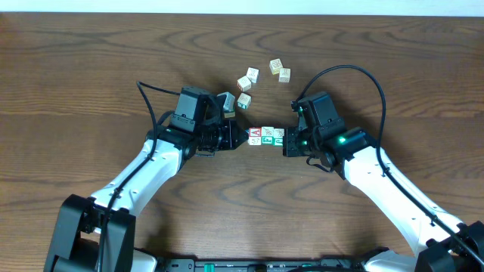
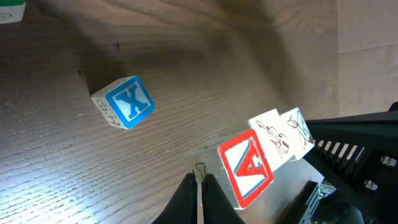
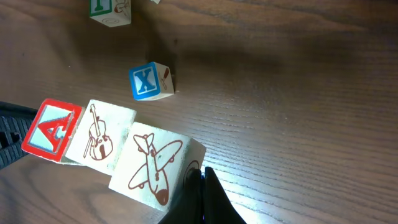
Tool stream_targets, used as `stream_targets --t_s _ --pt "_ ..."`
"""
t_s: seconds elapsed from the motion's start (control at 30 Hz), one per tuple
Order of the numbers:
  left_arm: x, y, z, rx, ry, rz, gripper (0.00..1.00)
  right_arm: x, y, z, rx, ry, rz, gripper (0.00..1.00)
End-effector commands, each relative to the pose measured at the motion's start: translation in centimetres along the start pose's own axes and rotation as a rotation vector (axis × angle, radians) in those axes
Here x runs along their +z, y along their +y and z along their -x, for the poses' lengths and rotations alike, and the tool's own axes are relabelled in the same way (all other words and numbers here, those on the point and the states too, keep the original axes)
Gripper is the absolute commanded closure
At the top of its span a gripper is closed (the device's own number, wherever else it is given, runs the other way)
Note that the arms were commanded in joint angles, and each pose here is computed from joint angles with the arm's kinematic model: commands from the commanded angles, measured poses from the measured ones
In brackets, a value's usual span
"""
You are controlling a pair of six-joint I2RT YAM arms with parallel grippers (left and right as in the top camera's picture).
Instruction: Lift 3 blocks
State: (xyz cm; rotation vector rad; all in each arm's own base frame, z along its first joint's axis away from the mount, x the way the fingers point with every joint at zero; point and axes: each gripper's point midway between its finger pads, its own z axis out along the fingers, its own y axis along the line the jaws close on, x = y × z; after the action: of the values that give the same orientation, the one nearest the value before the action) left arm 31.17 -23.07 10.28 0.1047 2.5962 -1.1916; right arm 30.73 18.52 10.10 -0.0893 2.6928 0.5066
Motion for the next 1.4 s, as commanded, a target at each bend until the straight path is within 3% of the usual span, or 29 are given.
stream_targets --t_s 0.0,1.37 --pt "-0.2 -5.7 -0.6 0.094 0.056 -0.177 0.93 -1.5 5.8 -0.1 -0.064 0.034 0.242 0.99" --pt "0.2 -4.0 -1.3 0.062 0.066 -0.097 0.93 0.7 5.1 -0.6 -0.050 0.078 0.214 0.99"
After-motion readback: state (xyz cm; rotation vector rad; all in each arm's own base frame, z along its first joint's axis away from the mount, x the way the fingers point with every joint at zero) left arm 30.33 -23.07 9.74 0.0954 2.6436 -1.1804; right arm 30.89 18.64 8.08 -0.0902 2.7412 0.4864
